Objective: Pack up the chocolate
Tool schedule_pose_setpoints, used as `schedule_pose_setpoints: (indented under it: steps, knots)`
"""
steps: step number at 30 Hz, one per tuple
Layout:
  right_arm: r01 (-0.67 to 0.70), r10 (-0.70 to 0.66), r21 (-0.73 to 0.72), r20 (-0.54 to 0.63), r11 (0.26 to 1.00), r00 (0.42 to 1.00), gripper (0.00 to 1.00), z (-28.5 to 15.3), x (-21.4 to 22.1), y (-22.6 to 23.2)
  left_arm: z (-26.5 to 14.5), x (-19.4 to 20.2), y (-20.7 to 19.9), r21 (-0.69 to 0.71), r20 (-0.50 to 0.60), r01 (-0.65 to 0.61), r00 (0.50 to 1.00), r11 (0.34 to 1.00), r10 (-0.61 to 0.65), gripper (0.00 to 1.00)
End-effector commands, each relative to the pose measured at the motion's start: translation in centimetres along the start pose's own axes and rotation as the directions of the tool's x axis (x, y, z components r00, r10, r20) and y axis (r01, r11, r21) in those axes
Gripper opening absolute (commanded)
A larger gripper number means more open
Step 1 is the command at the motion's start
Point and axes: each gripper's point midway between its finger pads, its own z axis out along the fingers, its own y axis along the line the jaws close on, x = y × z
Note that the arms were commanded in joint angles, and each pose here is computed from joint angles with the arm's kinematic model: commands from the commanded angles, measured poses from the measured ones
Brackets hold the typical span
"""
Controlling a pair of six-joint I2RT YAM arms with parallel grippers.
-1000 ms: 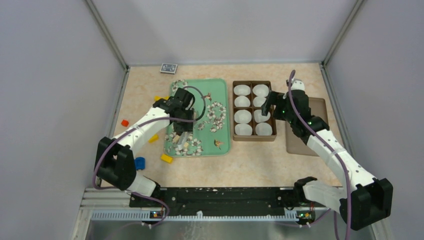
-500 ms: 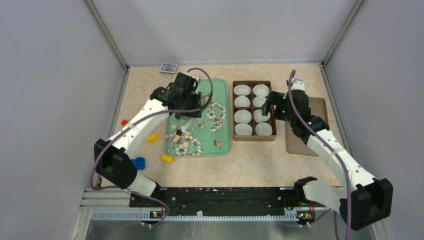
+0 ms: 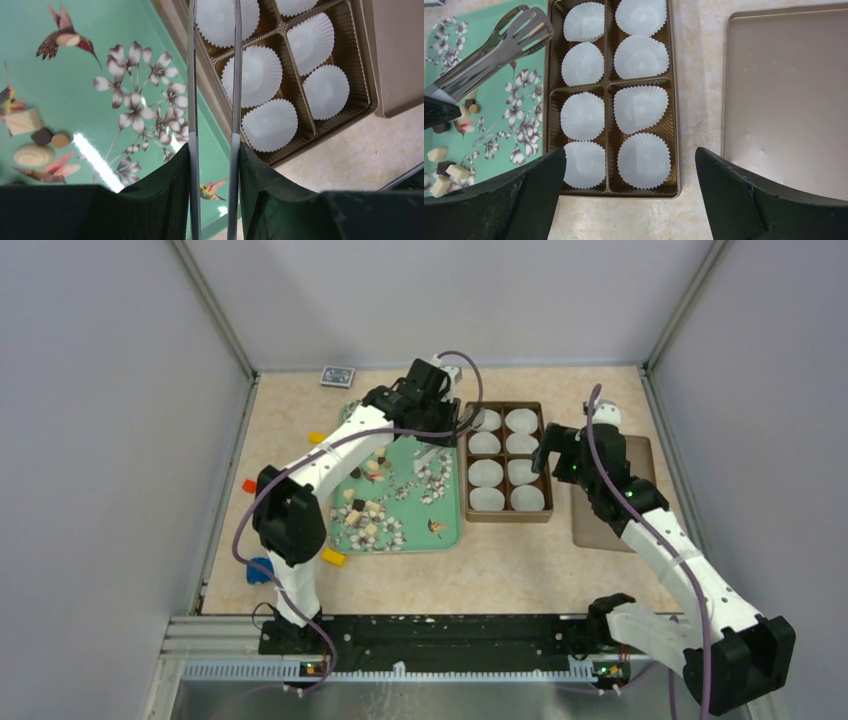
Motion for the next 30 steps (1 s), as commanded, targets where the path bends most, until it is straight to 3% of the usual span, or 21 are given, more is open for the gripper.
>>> schedule_pose_setpoints:
  steps: [1, 16, 30]
  knots:
    - [-0.005, 0.004, 0.012, 0.065, 1.0, 0.998, 0.98, -1.4, -2.2, 0.0, 0.3, -5.4, -2.5, 0.077, 0.153, -0.048, 0.988, 0.996, 0.036, 0.21]
    - [-0.004, 0.003, 0.026, 0.056, 1.0, 0.998, 0.98, -1.7, -2.0, -0.4, 6.2, -6.4, -2.1, 0.049, 0.155, -0.038, 0.987, 0.998, 0.03, 0.24]
    - [-0.003, 0.001, 0.028, 0.046, 1.0, 0.999, 0.98, -1.5, -1.7, -0.4, 7.8, -6.0, -1.5, 0.024, 0.14, -0.017, 0.99, 1.0, 0.013, 0.33]
